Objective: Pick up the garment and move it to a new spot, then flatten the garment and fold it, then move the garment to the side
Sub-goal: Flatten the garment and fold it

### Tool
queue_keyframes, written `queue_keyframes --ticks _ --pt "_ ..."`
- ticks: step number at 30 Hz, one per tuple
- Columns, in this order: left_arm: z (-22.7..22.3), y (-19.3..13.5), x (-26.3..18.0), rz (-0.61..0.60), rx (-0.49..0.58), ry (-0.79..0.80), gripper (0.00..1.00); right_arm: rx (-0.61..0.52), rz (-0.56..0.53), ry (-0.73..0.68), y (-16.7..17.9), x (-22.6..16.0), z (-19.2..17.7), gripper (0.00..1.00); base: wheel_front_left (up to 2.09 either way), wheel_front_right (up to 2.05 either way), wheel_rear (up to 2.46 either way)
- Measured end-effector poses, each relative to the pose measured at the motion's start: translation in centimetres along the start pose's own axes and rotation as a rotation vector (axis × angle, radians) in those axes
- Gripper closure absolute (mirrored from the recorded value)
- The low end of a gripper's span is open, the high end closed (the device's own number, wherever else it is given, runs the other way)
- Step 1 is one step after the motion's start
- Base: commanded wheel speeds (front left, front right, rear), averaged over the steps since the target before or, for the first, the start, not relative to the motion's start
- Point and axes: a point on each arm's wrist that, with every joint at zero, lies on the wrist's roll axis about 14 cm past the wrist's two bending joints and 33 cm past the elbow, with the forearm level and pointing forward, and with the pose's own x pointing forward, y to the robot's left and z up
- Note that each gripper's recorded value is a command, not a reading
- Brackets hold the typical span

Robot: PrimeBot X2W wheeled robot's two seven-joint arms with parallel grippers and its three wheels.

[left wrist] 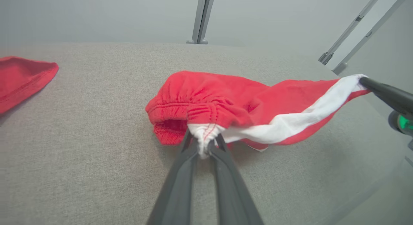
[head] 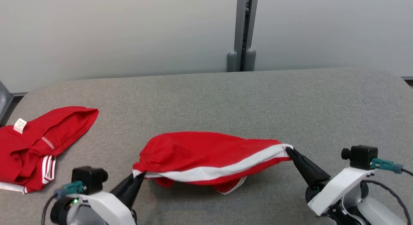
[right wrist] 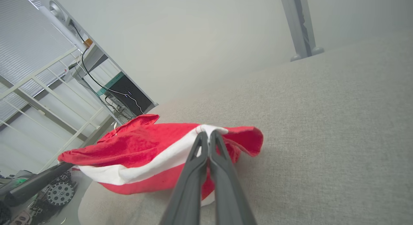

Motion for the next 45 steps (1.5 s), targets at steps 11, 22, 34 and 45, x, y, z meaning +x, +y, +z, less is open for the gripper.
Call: queue_keyframes --ticks 11,22,34,45 --pt "6.9 2.2 7.7 -0.048 0.169 0.019 1.0 -0.062 0.072 -0.062 0.9 5.9 6.8 1.0 0.0 0.0 0.0" --pt "14.6 3.1 19.8 -0.093 0.244 0.043 1.0 -0.183 0.076 -0.093 -2.1 14.9 14.5 1.0 0.0 0.0 0.0" --pt "20.2 4.1 29.4 -0.09 0.368 -0.043 1.0 -0.286 0.022 -0.216 -6.5 21.7 22.6 1.0 0.0 0.0 0.0" --pt "27.3 1.4 33.8 -0.135 0.421 -0.374 1.0 -0.406 -0.004 -0.514 -7.1 23.3 31.5 1.0 0.0 0.0 0.0"
